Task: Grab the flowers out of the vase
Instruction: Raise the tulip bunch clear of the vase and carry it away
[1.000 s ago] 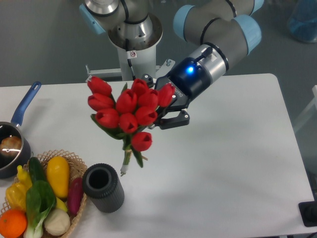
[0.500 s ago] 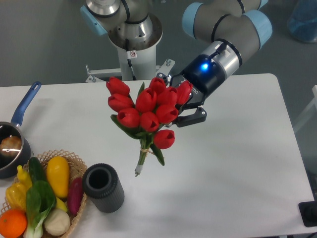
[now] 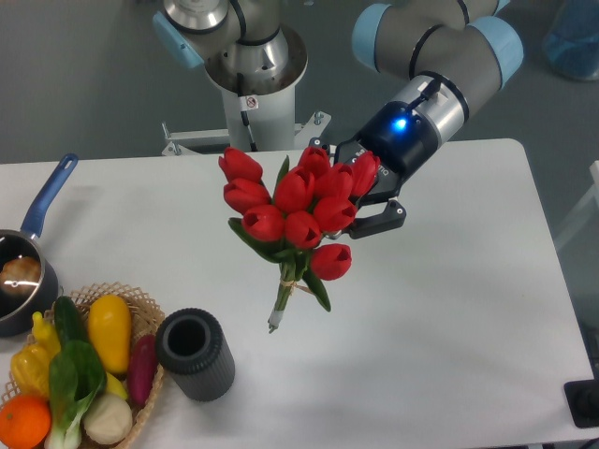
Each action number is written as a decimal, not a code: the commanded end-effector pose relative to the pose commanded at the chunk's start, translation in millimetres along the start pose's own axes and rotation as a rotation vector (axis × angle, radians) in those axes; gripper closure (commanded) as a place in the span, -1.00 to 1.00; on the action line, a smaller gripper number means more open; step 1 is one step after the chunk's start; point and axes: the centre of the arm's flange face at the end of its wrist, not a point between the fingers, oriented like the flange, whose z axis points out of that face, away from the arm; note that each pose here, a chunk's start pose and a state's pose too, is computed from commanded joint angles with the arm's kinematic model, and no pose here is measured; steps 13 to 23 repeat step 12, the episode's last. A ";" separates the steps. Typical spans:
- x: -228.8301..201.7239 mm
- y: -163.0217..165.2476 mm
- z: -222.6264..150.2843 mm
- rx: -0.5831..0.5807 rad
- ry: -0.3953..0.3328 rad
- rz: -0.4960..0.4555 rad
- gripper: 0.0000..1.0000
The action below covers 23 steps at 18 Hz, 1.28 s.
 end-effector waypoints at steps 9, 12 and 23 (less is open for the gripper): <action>-0.2 1.6 -0.7 -0.001 -0.002 0.000 0.42; -0.4 1.8 -2.4 -0.001 -0.005 -0.002 0.42; -0.4 1.8 -2.4 -0.001 -0.005 -0.002 0.42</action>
